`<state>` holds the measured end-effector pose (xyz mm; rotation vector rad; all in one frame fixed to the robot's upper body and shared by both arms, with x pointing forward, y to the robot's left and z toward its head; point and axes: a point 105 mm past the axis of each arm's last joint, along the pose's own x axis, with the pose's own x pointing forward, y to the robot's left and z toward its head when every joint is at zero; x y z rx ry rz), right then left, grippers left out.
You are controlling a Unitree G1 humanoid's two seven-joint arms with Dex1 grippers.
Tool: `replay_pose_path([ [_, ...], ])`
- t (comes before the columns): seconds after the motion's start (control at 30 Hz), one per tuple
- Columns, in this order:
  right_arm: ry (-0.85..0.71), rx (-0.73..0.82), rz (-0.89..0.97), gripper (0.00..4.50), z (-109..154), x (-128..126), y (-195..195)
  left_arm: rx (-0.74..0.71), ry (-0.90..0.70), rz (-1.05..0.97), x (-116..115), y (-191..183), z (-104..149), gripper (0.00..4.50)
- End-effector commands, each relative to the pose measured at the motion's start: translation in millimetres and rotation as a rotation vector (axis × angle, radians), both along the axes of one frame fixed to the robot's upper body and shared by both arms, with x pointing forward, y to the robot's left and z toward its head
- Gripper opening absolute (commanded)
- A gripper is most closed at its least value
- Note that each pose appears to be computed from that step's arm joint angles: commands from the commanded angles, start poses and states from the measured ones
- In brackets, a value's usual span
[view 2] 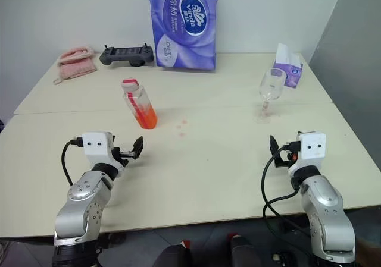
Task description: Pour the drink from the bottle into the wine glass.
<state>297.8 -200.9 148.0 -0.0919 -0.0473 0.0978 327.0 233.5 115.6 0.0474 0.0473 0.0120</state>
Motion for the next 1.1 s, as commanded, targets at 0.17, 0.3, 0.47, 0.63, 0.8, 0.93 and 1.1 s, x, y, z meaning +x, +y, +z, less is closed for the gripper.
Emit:
replay_pose_path([
  [0.17, -0.046, -0.017, 0.003, 4.50, 11, -1, -2, 0.009, -0.078, -0.013, 0, -2, 21, 4.49],
  [0.3, -0.045, -0.017, 0.002, 4.50, 11, 0, -2, 0.013, -0.078, -0.012, 0, -2, 20, 4.49],
  [0.47, -0.044, -0.016, 0.002, 4.50, 10, 0, -2, 0.011, -0.078, -0.010, 0, -1, 20, 4.49],
  [0.63, -0.043, -0.016, 0.002, 4.50, 10, -1, -2, 0.012, -0.078, -0.011, 1, -1, 20, 4.49],
  [0.8, -0.047, -0.021, 0.003, 4.50, 11, 0, -3, 0.014, -0.079, -0.015, 3, -2, 21, 4.49],
  [0.93, -0.068, -0.046, 0.057, 4.50, 24, 6, -2, 0.014, -0.087, -0.017, 6, -3, 24, 4.49],
  [1.1, -0.073, -0.056, 0.393, 4.50, 57, 15, 31, 0.013, -0.096, -0.027, 13, -5, 27, 4.49],
])
